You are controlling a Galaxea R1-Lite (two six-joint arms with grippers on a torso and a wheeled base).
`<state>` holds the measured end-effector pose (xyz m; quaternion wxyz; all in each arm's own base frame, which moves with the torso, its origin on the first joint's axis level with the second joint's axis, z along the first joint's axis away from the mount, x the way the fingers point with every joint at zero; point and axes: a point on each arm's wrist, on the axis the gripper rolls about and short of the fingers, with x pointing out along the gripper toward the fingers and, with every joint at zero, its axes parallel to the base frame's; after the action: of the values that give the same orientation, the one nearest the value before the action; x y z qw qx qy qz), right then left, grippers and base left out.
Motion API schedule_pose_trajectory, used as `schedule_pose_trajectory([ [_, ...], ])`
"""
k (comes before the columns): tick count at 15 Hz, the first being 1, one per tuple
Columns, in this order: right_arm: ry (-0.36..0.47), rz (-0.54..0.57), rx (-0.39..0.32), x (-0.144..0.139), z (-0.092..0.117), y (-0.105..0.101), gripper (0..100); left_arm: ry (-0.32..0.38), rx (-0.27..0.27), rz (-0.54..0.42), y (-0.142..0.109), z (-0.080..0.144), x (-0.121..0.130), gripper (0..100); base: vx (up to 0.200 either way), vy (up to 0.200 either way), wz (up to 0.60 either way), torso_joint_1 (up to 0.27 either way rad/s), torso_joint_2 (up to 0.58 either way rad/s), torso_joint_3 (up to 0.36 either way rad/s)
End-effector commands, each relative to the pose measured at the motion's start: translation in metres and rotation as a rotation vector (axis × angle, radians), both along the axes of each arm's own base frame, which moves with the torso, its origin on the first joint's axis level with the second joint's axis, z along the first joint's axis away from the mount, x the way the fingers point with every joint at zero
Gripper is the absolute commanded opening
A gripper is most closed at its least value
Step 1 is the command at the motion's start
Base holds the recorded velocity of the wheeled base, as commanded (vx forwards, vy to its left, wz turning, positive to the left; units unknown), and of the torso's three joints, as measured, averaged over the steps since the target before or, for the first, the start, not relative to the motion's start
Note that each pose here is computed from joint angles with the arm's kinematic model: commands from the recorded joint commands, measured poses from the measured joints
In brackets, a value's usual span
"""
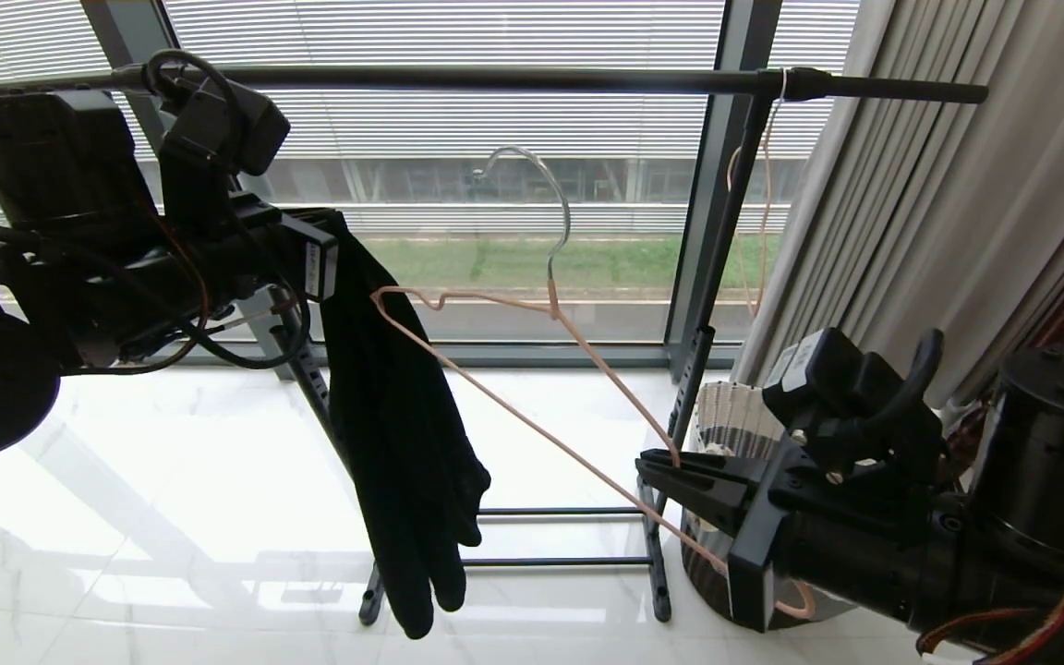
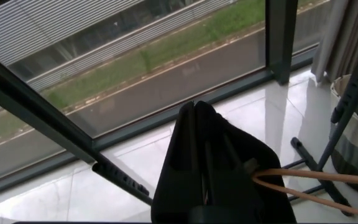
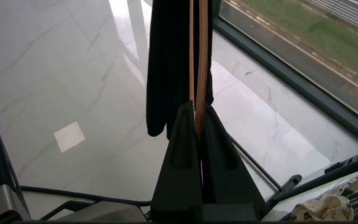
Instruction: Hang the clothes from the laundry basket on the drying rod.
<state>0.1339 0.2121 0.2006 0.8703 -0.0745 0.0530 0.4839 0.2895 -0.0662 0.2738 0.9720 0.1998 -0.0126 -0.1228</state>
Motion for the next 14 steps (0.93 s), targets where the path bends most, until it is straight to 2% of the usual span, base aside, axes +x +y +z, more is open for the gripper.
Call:
schedule_pose_trajectory([
  [1,-0.010,0.021,0.019,-0.011,0.003,-0.016,0,0.014,0.005,-0.007,-0.001,-0.001,-0.001,0,0.000,0.000,0.00,0.000,0.00,0.000],
  [3,-0.012,0.023,0.023,-0.011,0.004,-0.016,0,0.040,0.010,-0.034,-0.009,-0.004,-0.003,0,0.000,0.000,0.00,0.000,0.00,0.000],
  [9,-0.005,0.021,0.009,-0.009,0.001,-0.013,0,0.041,0.014,-0.107,-0.029,-0.004,-0.013,0,0.000,0.000,0.00,0.000,0.00,0.000],
  [14,-0.008,-0.032,0.012,0.001,0.002,-0.020,0,0.056,0.017,-0.059,-0.023,-0.008,-0.013,0,0.000,0.000,0.00,0.000,0.00,0.000],
])
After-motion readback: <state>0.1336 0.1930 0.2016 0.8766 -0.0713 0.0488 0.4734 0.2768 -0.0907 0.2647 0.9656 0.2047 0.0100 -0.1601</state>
